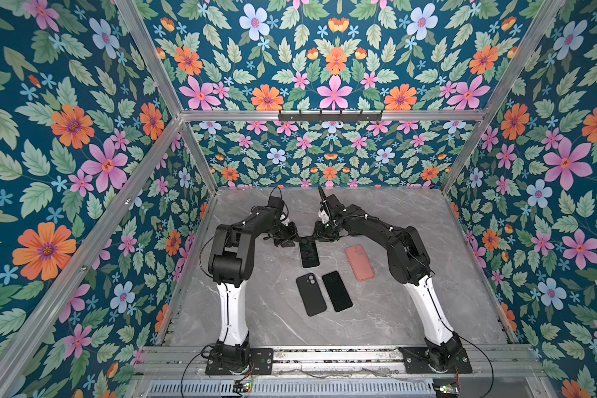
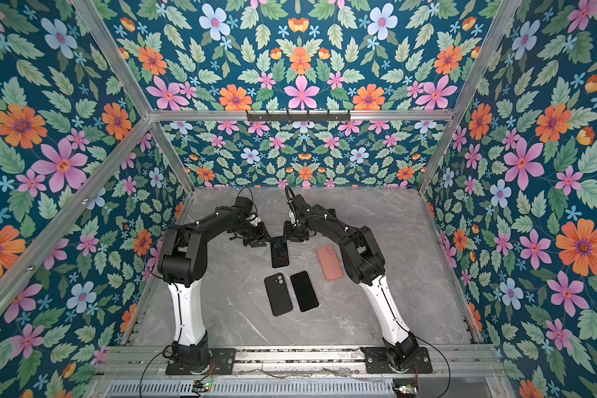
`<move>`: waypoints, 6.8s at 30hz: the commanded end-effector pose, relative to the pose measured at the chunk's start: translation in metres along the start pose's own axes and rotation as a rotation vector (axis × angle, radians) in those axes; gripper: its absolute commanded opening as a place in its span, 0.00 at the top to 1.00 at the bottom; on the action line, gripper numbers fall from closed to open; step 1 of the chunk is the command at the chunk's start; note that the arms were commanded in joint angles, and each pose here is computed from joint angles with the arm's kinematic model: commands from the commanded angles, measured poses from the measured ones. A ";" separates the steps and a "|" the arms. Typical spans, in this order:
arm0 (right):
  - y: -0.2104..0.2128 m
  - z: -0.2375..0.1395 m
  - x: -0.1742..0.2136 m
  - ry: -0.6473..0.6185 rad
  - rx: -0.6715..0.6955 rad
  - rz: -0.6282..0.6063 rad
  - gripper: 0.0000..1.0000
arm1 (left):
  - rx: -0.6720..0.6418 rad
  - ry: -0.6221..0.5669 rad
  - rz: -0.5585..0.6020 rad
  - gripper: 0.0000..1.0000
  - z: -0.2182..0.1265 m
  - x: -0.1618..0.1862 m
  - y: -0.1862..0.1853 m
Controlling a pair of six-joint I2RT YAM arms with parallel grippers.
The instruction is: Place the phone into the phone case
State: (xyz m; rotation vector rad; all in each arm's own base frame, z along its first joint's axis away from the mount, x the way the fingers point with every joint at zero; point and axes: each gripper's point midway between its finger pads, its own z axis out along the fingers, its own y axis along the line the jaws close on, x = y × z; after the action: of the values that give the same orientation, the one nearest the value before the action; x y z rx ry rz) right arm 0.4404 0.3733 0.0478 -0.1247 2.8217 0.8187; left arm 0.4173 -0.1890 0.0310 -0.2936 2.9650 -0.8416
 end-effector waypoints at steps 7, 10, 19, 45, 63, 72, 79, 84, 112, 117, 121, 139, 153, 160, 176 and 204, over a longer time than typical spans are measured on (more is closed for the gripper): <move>0.000 0.012 0.000 0.020 -0.026 0.024 0.70 | 0.025 0.027 0.005 0.70 0.011 0.001 0.000; -0.002 0.014 0.002 0.024 -0.026 0.033 0.75 | 0.028 0.029 0.006 0.72 0.013 0.002 0.000; -0.005 0.014 0.006 0.028 -0.023 0.050 0.86 | 0.040 0.028 0.008 0.82 0.015 0.004 -0.001; -0.028 -0.090 0.071 -0.167 0.132 -0.101 0.55 | -0.214 -0.116 0.054 0.39 -0.017 0.043 -0.021; -0.086 -0.114 0.116 -0.223 0.399 -0.197 0.01 | -0.396 -0.131 0.037 0.09 -0.001 0.048 -0.025; -0.084 -0.108 0.115 -0.204 0.391 -0.205 0.01 | -0.485 -0.076 0.069 0.01 0.013 0.060 -0.026; -0.081 -0.105 0.113 -0.203 0.377 -0.204 0.01 | -0.542 -0.027 0.066 0.01 0.024 0.071 -0.007; -0.080 -0.104 0.112 -0.200 0.379 -0.200 0.01 | -0.542 -0.018 0.073 0.08 0.029 0.075 -0.007; -0.076 -0.096 0.111 -0.160 0.388 -0.170 0.02 | -0.497 -0.122 0.184 0.41 -0.008 0.002 -0.016; -0.074 -0.094 0.109 -0.145 0.391 -0.183 0.02 | -0.508 -0.163 0.190 0.42 -0.024 -0.044 0.000; -0.073 -0.096 0.109 -0.148 0.393 -0.188 0.02 | -0.530 -0.193 0.207 0.42 -0.034 -0.076 0.009; -0.078 -0.101 0.112 -0.160 0.403 -0.178 0.02 | -0.536 -0.206 0.190 0.41 -0.024 -0.123 0.039; -0.075 -0.105 0.112 -0.163 0.397 -0.173 0.03 | -0.535 -0.184 0.147 0.18 -0.017 -0.124 0.055; -0.070 -0.105 0.118 -0.137 0.363 -0.172 0.05 | -0.520 -0.201 0.140 0.09 -0.031 -0.121 0.046; -0.046 -0.119 0.190 -0.127 0.372 -0.228 0.11 | -0.369 -0.218 0.243 0.11 -0.053 0.007 -0.017; -0.048 -0.092 0.252 -0.004 0.408 -0.220 0.14 | -0.237 -0.112 0.280 0.04 -0.024 0.105 -0.013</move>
State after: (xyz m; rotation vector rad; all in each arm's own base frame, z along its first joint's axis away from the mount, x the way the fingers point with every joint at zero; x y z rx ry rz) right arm 0.1867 0.2756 0.0460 -0.3773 2.8184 0.1895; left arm 0.3111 -0.2058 0.0554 0.0676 2.9223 -0.4138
